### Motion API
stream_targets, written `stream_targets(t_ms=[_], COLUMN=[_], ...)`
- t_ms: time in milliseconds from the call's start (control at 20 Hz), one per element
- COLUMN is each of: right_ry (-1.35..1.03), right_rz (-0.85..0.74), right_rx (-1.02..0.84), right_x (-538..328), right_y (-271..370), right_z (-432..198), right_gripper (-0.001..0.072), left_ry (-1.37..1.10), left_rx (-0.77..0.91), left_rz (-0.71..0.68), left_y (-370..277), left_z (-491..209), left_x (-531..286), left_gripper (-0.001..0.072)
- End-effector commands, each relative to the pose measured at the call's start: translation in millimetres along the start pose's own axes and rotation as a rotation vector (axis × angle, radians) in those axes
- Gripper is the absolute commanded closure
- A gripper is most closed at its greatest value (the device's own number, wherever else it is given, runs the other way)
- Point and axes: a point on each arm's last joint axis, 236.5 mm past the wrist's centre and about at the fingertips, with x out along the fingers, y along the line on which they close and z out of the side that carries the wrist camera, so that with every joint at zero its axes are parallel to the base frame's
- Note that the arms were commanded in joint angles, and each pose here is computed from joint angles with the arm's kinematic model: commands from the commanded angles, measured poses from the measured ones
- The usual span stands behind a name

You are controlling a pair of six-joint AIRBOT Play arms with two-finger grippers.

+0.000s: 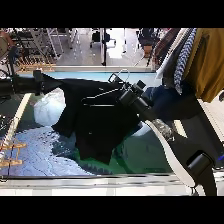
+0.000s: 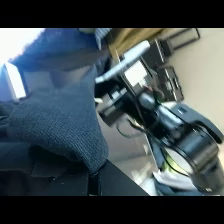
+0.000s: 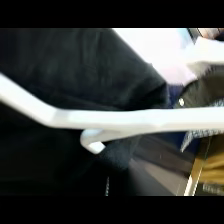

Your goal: Fold the clothes and pants, and hang the long-sleeved shirts on hangers.

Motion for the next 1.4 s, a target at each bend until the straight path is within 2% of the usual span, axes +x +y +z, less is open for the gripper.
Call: stream_targets(t_ms=[0, 150, 200, 300, 350, 500, 600, 800, 850, 900, 950, 1100, 1250, 1350], right_ry=[0.022, 0.0, -0.001, -0.01, -0.019, -0.04, -0.068, -0.252, -0.301, -0.354, -0.397, -0.491, -0.567, -0.699], right_rz=[-0.06, -0.094, -0.106, -0.124, -0.128, -0.09, -0.007, 0.227, 0.293, 0.361, 0.407, 0.46, 0.545, 0.572], right_rx=[0.111, 0.195, 0.227, 0.279, 0.285, 0.261, 0.23, 0.346, 0.373, 0.399, 0.416, 0.452, 0.473, 0.522], right_x=[-0.9, -17.8, -24.5, -37.0, -43.3, -63.8, -85.3, -156.9, -177.8, -201.1, -220.6, -260.4, -291.5, -315.5], right_y=[-15.6, -46.0, -58.4, -80.3, -88.1, -97.6, -93.6, -85.0, -81.4, -78.4, -78.2, -88.1, -84.7, -95.8], right_z=[-1.2, 6.3, 6.3, 5.2, 4.0, 0.4, -0.5, 16.5, 20.7, 24.5, 26.3, 26.2, 31.0, 51.7], right_gripper=[0.0676, 0.0676, 0.0676, 0.0676, 0.0676, 0.0675, 0.0675, 0.0675, 0.0675, 0.0675, 0.0675, 0.0674, 0.0674, 0.0674], left_ry=[0.072, 0.16, 0.186, 0.221, 0.231, 0.24, 0.235, 0.219, 0.215, 0.212, 0.21, 0.199, 0.164, 0.141], left_rx=[0.024, 0.067, 0.078, 0.093, 0.098, 0.104, 0.109, 0.117, 0.12, 0.125, 0.135, 0.194, 0.251, 0.294], left_rz=[-0.035, -0.056, -0.073, -0.098, -0.106, -0.114, -0.114, -0.11, -0.11, -0.106, -0.1, -0.02, 0.131, 0.201], left_y=[-18.5, -38.3, -47.3, -60.9, -64.9, -69.6, -71.4, -73.9, -75.2, -75.7, -77.3, -71.8, -56.0, -50.5], left_z=[-20.4, -48.3, -57.4, -70.4, -74.3, -78.3, -77.3, -73.8, -73.2, -72.6, -72.7, -73.0, -66.8, -62.2], left_x=[18.9, 44.4, 52.0, 62.2, 65.1, 67.0, 64.9, 60.0, 58.4, 56.2, 53.5, 42.8, 23.4, 8.3], left_gripper=[0.0684, 0.0679, 0.0612, 0.0296, 0.0286, 0.0286, 0.0286, 0.0297, 0.0308, 0.0366, 0.0367, 0.0435, 0.0437, 0.0437])
